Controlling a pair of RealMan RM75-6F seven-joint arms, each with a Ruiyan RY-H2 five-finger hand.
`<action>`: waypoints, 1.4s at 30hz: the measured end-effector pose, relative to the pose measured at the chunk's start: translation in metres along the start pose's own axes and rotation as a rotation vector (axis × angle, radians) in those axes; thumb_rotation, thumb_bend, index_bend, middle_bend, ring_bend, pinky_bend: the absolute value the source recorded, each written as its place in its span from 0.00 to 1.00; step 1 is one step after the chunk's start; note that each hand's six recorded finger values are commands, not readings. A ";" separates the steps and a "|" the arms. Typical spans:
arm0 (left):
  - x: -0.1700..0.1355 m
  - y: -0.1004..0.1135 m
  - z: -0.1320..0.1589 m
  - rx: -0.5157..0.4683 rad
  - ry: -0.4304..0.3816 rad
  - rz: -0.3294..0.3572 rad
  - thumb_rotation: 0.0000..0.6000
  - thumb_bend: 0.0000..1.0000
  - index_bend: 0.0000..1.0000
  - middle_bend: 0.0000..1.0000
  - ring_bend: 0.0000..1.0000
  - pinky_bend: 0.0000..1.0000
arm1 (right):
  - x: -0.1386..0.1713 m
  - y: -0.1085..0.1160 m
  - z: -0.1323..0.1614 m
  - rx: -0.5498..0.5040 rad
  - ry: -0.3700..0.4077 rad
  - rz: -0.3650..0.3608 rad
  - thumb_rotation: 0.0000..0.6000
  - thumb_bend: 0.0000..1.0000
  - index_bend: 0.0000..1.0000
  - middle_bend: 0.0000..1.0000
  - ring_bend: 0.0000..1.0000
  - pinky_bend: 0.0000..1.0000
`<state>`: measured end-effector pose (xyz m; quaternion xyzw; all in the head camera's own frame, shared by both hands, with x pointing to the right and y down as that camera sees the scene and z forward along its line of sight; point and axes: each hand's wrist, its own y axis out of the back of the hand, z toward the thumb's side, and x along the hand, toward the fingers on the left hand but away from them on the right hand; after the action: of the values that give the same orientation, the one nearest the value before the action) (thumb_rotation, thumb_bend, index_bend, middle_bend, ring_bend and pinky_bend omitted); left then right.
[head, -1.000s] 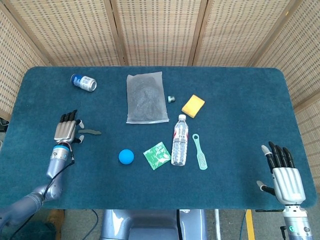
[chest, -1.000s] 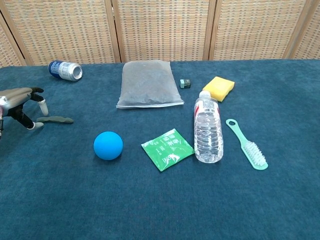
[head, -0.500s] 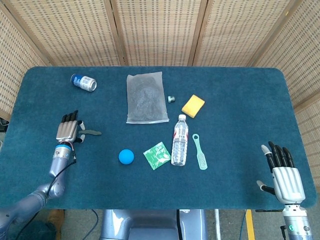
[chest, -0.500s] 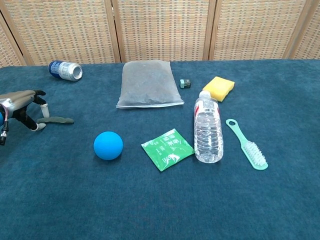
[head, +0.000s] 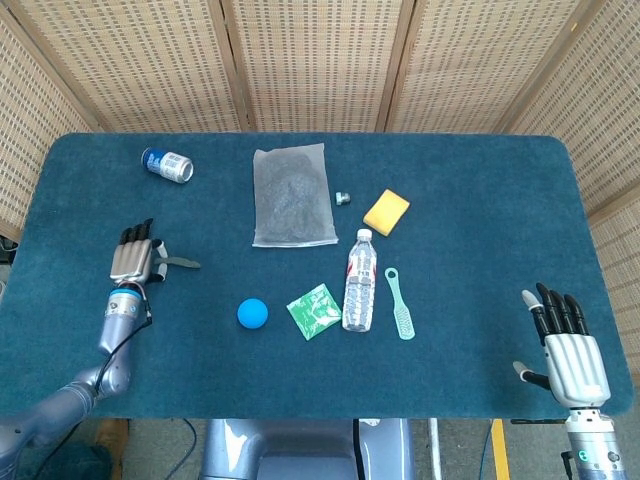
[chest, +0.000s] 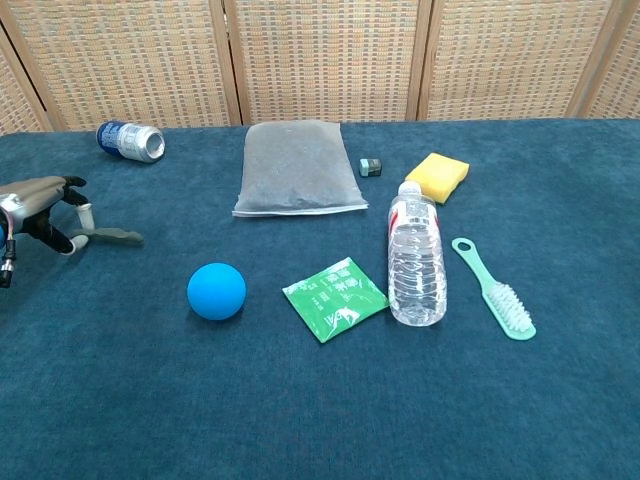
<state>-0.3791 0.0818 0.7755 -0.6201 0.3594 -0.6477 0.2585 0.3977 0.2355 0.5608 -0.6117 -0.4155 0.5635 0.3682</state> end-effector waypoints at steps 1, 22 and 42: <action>0.000 0.002 -0.001 -0.006 0.001 0.008 1.00 0.47 0.64 0.00 0.00 0.00 | 0.000 0.000 0.000 0.000 0.000 0.001 1.00 0.00 0.00 0.00 0.00 0.00; -0.061 0.033 0.101 -0.669 -0.357 -0.159 1.00 0.47 0.73 0.00 0.00 0.00 | -0.043 0.007 0.040 -0.096 0.242 -0.013 1.00 0.00 0.16 0.00 0.00 0.00; -0.088 0.027 0.253 -0.913 -0.586 -0.420 1.00 0.47 0.74 0.00 0.00 0.00 | -0.123 0.048 0.133 -0.352 0.588 0.062 1.00 0.21 0.36 0.04 0.00 0.00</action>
<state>-0.1232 0.0971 0.6928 -0.8802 0.3850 -0.2658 -0.0801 0.2673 0.1016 0.5515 -0.8144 -0.3637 0.2936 0.3438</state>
